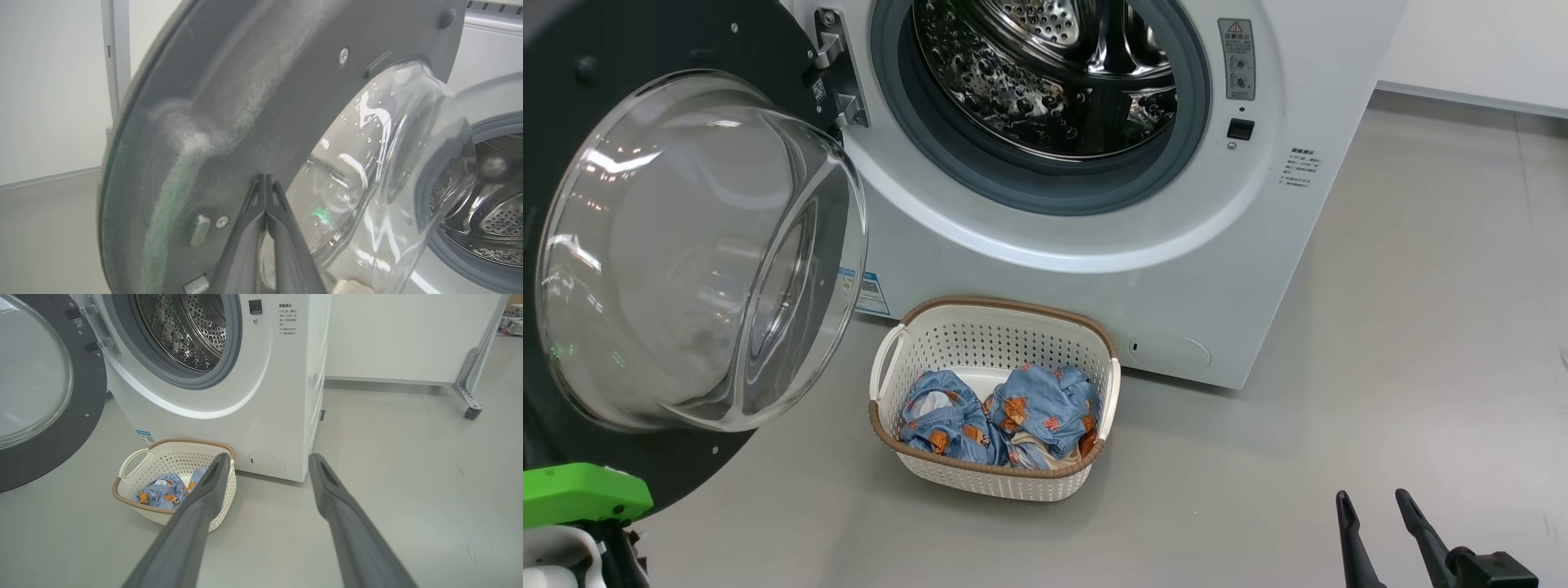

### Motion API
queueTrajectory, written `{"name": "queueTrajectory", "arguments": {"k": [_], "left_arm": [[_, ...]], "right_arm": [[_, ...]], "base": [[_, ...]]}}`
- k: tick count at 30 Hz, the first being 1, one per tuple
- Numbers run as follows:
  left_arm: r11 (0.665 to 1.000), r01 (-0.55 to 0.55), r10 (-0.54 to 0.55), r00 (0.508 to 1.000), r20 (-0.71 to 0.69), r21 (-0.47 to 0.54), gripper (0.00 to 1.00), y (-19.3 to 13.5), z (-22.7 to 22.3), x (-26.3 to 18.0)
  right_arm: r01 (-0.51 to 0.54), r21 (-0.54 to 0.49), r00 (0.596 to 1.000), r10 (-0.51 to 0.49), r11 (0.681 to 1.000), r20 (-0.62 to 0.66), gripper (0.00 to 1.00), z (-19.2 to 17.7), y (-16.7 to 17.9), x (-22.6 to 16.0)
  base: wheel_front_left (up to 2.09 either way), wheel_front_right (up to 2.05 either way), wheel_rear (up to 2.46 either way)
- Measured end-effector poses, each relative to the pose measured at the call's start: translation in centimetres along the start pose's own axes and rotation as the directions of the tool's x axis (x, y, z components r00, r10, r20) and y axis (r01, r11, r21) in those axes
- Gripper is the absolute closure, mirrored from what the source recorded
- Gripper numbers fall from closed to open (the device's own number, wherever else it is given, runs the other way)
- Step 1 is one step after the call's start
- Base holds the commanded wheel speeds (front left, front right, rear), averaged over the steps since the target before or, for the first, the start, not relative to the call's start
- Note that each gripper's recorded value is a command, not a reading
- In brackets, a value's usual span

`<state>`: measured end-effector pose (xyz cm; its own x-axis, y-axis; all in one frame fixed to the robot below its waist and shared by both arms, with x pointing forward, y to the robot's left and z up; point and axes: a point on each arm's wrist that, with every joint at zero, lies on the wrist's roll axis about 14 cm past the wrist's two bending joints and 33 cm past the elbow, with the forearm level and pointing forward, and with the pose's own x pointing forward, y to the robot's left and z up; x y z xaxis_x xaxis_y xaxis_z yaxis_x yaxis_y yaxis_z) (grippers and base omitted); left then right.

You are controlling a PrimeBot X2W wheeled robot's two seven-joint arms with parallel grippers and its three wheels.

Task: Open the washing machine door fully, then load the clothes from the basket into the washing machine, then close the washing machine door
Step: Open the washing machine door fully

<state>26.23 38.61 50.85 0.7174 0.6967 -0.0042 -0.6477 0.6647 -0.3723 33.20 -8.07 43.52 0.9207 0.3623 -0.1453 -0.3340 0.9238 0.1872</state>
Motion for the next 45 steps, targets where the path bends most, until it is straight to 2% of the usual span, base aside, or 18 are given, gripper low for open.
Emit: {"name": "queueTrajectory", "arguments": {"k": [4, 7, 10, 12, 13, 14, 16, 19, 23, 26, 27, 32, 36, 40, 45], "left_arm": [[0.998, 0.044, -0.042, 0.997, 0.066, -0.037, 1.00, -1.7, 1.9, 0.0], [0.991, 0.122, -0.113, 0.985, 0.131, -0.061, 1.00, -4.1, 3.7, -0.4], [0.970, 0.231, -0.210, 0.953, 0.219, -0.076, 0.81, -6.9, 6.3, -1.0], [0.961, 0.264, -0.239, 0.940, 0.242, -0.078, 0.53, -7.8, 7.0, -1.3], [0.952, 0.296, -0.266, 0.927, 0.266, -0.079, 0.22, -8.6, 7.7, -1.6], [0.937, 0.340, -0.306, 0.908, 0.285, -0.078, 0.00, -9.8, 8.3, -2.0], [0.904, 0.421, -0.383, 0.874, 0.300, -0.072, 0.00, -11.9, 8.7, -2.8], [0.852, 0.519, -0.492, 0.838, 0.235, -0.067, 0.00, -14.7, 7.0, -4.4], [0.799, 0.594, -0.569, 0.798, 0.200, -0.093, 0.00, -16.7, 5.9, -5.8], [0.742, 0.654, -0.637, 0.756, 0.151, -0.147, 0.00, -18.3, 4.4, -7.2], [0.732, 0.663, -0.650, 0.749, 0.131, -0.157, 0.00, -18.6, 3.7, -7.7], [0.729, 0.670, -0.679, 0.734, -0.022, -0.142, 0.00, -18.2, -0.9, -9.0], [0.760, 0.634, -0.650, 0.747, -0.139, -0.144, 0.00, -16.4, -4.5, -9.4], [0.780, 0.617, -0.624, 0.755, -0.201, -0.106, 0.00, -14.9, -6.5, -9.2], [0.779, 0.622, -0.619, 0.741, -0.258, -0.080, 0.00, -14.5, -8.4, -9.5]], "right_arm": [[0.004, 0.008, 1.000, -0.004, 1.000, 0.006, 0.00, 0.1, -0.1, 0.2], [0.003, 0.016, 1.000, -0.004, 1.000, 0.010, 0.00, 0.2, 0.0, 0.3], [0.001, 0.019, 1.000, -0.001, 1.000, 0.017, 0.00, 0.4, 0.1, 0.5], [-0.001, 0.020, 1.000, 0.001, 1.000, 0.019, 0.00, 0.5, 0.1, 0.5], [-0.004, 0.019, 1.000, 0.004, 1.000, 0.021, 0.00, 0.6, 0.1, 0.5], [-0.008, 0.016, 1.000, 0.008, 1.000, 0.024, 0.00, 0.7, 0.2, 0.6], [-0.015, 0.008, 0.999, 0.014, 1.000, 0.033, 0.00, 1.0, 0.2, 0.8], [-0.012, 0.004, 0.999, 0.011, 1.000, 0.048, 0.00, 1.5, -0.1, 0.9], [0.001, 0.003, 0.999, -0.001, 1.000, 0.051, 0.00, 1.6, -0.6, 0.4], [0.017, -0.005, 0.998, -0.017, 1.000, 0.061, 0.00, 1.9, -1.3, 0.1], [0.026, -0.009, 0.997, -0.025, 1.000, 0.069, 0.00, 2.2, -1.6, 0.1], [0.067, -0.023, 0.993, -0.064, 0.997, 0.103, 0.00, 3.2, -3.1, -0.4], [0.103, -0.028, 0.988, -0.099, 0.994, 0.117, 0.00, 3.6, -4.2, -1.0], [0.142, -0.027, 0.982, -0.137, 0.990, 0.133, 0.00, 4.1, -5.4, -1.7], [0.208, -0.037, 0.969, -0.201, 0.977, 0.142, 0.00, 4.4, -7.6, -2.8]], "base": [[0.00, 0.00, 0.00], [0.00, 0.00, 0.00], [0.00, 0.00, 0.00], [0.00, 0.00, 0.00], [0.00, 0.00, 0.00], [0.00, 0.00, 0.00], [0.00, 0.00, 0.00], [0.00, 0.00, 0.00], [0.00, 0.00, 0.00], [0.00, 0.00, 0.00], [0.00, 0.00, 0.00], [0.00, 0.00, 0.00], [0.00, 0.00, 0.00], [0.00, 0.00, 0.00], [0.00, 0.00, 0.00]]}}
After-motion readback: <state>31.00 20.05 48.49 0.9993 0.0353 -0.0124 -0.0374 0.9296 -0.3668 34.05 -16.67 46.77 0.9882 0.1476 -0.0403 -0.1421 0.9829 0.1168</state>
